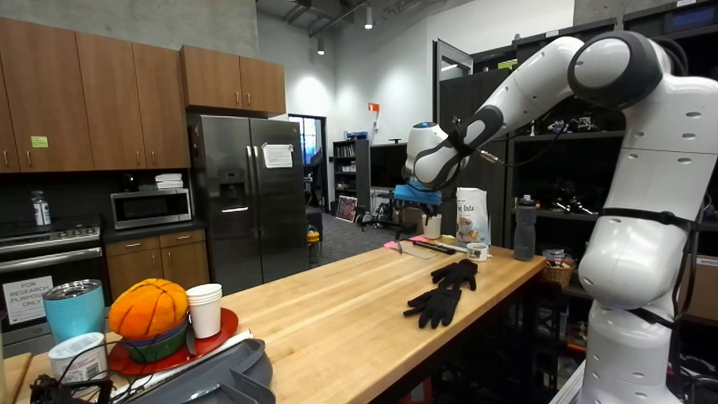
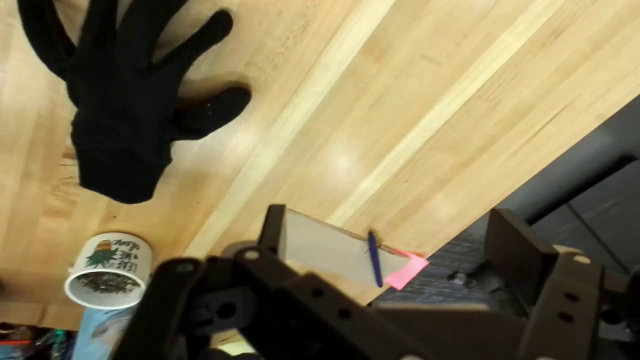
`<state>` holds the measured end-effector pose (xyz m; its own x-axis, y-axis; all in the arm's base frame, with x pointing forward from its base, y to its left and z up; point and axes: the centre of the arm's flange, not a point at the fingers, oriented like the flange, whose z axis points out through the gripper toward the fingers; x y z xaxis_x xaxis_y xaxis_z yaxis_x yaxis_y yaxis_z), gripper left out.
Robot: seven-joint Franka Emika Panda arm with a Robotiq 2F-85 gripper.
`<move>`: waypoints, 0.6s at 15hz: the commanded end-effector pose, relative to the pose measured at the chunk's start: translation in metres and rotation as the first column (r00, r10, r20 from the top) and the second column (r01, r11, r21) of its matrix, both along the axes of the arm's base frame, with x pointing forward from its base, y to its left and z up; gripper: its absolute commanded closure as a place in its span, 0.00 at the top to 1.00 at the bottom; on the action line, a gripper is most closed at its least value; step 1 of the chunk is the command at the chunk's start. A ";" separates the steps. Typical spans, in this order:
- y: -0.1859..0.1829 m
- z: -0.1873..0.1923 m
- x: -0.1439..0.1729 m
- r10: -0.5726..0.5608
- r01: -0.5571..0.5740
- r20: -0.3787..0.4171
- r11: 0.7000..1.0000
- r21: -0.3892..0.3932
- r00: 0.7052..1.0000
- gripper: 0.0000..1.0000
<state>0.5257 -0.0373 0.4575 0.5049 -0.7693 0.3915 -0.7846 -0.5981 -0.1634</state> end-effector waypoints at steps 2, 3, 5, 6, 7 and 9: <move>0.004 0.007 -0.008 0.247 -0.247 0.009 0.967 0.066 0.969 1.00; 0.008 0.011 -0.009 0.300 -0.299 0.005 0.951 0.073 0.954 1.00; 0.020 0.019 -0.014 0.398 -0.397 -0.003 0.916 0.059 0.917 1.00; 0.025 0.024 -0.016 0.433 -0.432 0.000 0.900 0.050 0.901 1.00; 0.023 0.008 -0.002 0.366 -0.365 0.000 0.929 0.054 0.931 1.00; 0.028 0.016 -0.005 0.408 -0.407 0.002 0.912 0.043 0.913 1.00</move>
